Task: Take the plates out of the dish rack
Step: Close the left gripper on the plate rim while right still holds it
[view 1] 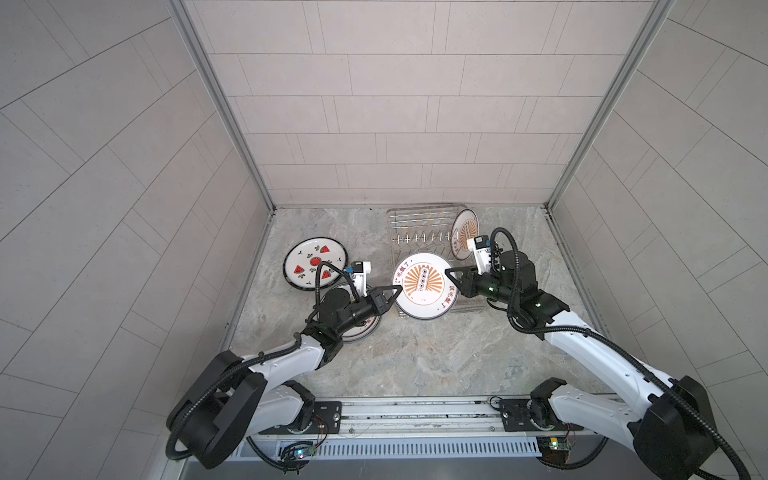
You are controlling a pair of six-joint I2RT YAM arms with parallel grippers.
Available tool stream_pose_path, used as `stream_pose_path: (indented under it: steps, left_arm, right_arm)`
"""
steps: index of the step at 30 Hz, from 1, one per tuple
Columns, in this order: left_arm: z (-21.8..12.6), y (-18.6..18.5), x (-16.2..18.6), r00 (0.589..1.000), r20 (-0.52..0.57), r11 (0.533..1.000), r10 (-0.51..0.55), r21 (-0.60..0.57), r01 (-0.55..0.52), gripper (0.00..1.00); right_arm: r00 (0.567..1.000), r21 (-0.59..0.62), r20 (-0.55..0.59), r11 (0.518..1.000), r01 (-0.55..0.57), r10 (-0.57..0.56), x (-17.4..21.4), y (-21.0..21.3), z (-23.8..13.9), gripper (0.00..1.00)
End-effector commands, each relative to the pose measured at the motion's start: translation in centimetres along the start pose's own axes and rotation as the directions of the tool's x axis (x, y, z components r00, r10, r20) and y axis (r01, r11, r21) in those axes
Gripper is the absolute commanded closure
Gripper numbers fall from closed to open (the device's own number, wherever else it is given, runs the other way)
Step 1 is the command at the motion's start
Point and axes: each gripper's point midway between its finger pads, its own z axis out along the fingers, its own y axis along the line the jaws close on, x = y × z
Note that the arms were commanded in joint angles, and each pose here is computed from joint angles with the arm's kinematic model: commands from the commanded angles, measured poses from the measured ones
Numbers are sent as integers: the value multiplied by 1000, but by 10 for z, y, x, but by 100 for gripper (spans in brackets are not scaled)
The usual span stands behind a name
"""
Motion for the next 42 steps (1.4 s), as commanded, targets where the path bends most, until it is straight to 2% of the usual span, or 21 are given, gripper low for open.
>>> stream_pose_path:
  steps: [1, 3, 5, 10, 15, 17, 21, 24, 33, 42]
  left_arm:
    - [-1, -8, -15, 996, 93, 999, -2, 38, -2, 100]
    - [-1, -16, -22, 992, 129, 997, -15, 82, 4, 100]
    - [1, -14, -19, 993, 116, 997, -27, 82, 17, 100]
    - [5, -11, -20, 992, 119, 995, -45, 91, 34, 100]
    - [3, -5, -25, 988, 150, 998, -31, 53, 23, 100]
    - [1, -6, -27, 987, 157, 999, -25, 44, 19, 100]
    - [-4, -2, -29, 986, 167, 1000, -16, -6, 17, 100]
    - [-9, -2, -33, 983, 186, 1000, -8, -19, 12, 100]
    - [-30, 10, -39, 971, 239, 994, 3, -103, 22, 100]
    - [-54, 20, -51, 953, 302, 984, 1, -168, 52, 100]
  right_arm:
    - [999, -68, 20, 997, 36, -35, -14, 23, 0, 84]
    - [999, -68, 17, 997, 36, -35, -13, 23, 1, 82]
    - [999, -63, 18, 997, 34, -33, -13, 23, 1, 78]
    - [999, -46, 18, 998, 33, -32, -12, 21, -1, 61]
    - [999, -27, 22, 999, 31, -30, -12, 17, -2, 51]
    - [999, -17, 24, 999, 29, -29, -12, 15, -2, 41]
    - [1000, 1, 23, 1000, 20, -20, -12, 12, -2, 15]
    - [1000, 11, 27, 1000, 14, -14, -12, 11, -3, 1]
    - [998, 49, 36, 998, 46, -48, -14, 7, -9, 0]
    - [979, 32, 37, 980, 199, -200, -7, 31, -9, 1]
